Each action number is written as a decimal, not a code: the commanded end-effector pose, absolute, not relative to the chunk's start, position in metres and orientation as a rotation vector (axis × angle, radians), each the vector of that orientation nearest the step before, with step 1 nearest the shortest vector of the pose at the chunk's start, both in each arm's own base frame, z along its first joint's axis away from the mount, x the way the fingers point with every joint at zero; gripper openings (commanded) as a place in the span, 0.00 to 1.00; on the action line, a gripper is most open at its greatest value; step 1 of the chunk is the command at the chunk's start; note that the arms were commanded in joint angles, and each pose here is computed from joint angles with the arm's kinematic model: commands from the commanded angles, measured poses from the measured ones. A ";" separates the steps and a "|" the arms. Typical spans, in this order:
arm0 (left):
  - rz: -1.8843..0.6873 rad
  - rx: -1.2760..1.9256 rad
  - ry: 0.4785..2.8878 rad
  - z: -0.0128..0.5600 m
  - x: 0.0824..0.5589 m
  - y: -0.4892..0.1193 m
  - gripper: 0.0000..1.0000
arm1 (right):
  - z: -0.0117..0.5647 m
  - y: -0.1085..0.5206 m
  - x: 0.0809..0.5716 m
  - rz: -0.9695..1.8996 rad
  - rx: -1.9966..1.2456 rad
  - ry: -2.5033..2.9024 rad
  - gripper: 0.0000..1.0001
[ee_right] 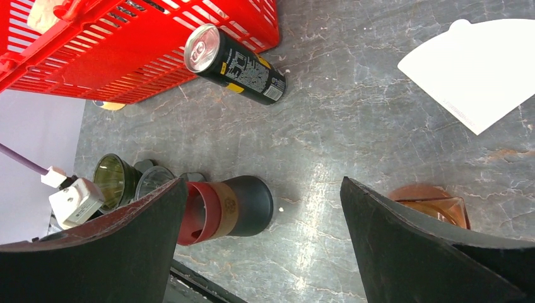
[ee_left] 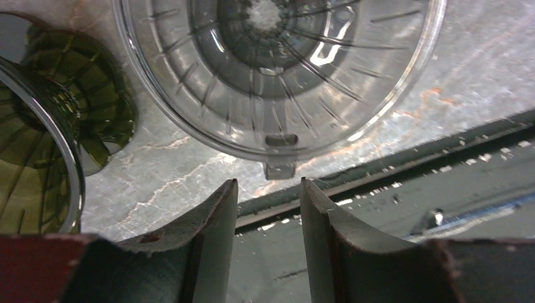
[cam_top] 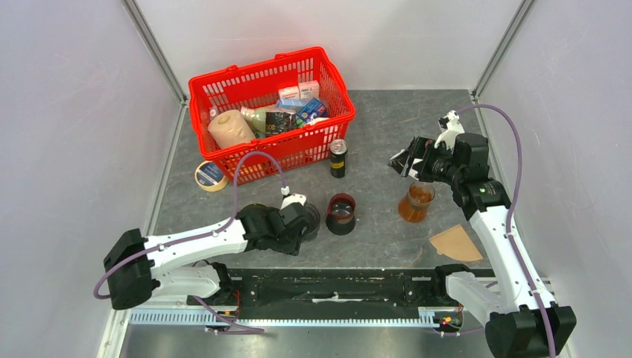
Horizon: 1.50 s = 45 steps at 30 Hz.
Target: Place the coffee filter in the dripper
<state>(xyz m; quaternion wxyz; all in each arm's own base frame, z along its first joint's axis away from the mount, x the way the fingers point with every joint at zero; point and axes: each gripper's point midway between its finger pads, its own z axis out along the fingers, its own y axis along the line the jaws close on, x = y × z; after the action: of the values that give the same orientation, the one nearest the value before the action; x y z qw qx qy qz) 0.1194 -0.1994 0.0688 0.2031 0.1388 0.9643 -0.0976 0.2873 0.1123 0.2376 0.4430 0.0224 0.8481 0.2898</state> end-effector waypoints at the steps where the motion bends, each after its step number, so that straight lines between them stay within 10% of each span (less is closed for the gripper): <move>1: -0.171 0.311 2.593 0.072 0.142 -0.202 0.47 | 0.241 0.106 0.286 0.659 0.032 2.081 0.99; 26: -0.128 0.352 2.487 0.065 0.157 -0.210 0.37 | 0.247 0.100 0.282 0.614 0.013 2.051 0.99; 45: -0.178 0.317 2.411 0.094 0.164 -0.210 0.02 | 0.247 0.101 0.281 0.622 0.005 2.054 0.99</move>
<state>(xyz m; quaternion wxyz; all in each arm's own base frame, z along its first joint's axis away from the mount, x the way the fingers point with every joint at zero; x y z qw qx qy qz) 0.1501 -0.2060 0.0664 0.2942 0.1376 0.9443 -0.0535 0.2808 0.1019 0.2438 0.4674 0.0119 0.8449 0.2598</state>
